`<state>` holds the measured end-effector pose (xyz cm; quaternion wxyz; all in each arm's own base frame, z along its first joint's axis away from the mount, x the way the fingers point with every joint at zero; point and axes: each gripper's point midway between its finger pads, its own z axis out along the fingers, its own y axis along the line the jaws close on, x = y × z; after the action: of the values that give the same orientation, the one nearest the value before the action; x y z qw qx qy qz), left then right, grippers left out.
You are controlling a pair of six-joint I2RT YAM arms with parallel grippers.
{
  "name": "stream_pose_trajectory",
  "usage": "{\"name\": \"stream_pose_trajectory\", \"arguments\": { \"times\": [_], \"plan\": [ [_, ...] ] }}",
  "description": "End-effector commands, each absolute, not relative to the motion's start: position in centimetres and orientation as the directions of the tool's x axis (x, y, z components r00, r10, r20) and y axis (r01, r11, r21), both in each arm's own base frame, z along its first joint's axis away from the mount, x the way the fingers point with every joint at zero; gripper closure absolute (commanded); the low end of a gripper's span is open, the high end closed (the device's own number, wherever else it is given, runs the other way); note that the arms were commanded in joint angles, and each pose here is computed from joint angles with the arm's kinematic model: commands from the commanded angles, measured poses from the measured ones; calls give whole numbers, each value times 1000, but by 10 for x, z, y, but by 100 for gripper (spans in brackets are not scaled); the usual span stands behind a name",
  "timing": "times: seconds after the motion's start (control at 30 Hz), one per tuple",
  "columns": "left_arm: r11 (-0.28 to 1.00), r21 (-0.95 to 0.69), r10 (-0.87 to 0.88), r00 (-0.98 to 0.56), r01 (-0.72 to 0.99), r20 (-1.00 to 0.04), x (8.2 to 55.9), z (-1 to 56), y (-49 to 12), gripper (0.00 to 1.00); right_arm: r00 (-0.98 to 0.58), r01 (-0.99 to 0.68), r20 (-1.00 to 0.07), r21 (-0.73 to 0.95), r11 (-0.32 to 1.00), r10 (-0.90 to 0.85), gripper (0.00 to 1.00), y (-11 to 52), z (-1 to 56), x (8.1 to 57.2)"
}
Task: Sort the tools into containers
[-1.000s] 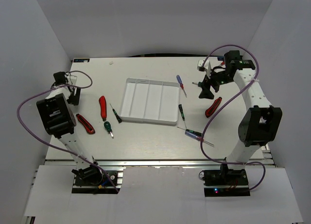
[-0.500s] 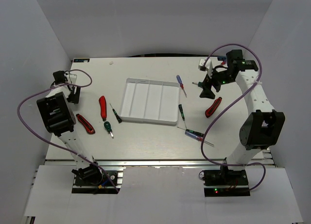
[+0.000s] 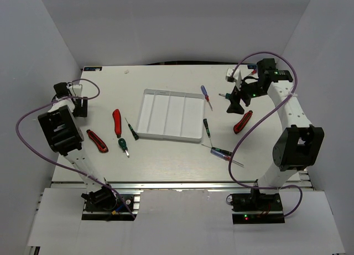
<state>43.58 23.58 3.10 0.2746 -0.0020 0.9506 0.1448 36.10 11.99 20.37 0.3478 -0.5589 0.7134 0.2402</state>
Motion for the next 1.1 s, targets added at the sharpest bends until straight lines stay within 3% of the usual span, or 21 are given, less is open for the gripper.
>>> {"name": "stream_pose_trajectory", "arguments": {
  "times": [0.0,0.2,0.4,0.57,0.77,0.97,1.0,1.07],
  "plan": [
    [988,152,41,-871,-39,-489,426,5,211,14,-96,-963,-790,-81,258,-606,11,123,220,357],
    [998,51,-18,-877,-48,-481,410,0,188,18,-93,-962,-796,-83,259,-598,11,124,219,357],
    [991,-108,-121,-887,-80,-446,399,-4,156,34,-78,-963,-802,-94,254,-592,11,125,217,355],
    [978,-128,-203,-907,-167,-368,382,-23,151,38,-64,-962,-808,-105,252,-585,11,126,217,351],
    [958,-159,-279,-912,-240,-302,369,-38,144,49,-51,-960,-816,-119,255,-575,11,123,215,346],
    [931,-223,-345,-899,-290,-268,376,-46,135,67,-52,-954,-829,-124,272,-557,11,118,213,340],
    [922,-250,-361,-891,-296,-276,382,-42,133,78,-49,-954,-833,-124,273,-551,11,119,212,337],
    [915,-270,-375,-882,-301,-287,387,-36,131,90,-49,-953,-838,-123,276,-543,11,120,211,335]
  ]
}}
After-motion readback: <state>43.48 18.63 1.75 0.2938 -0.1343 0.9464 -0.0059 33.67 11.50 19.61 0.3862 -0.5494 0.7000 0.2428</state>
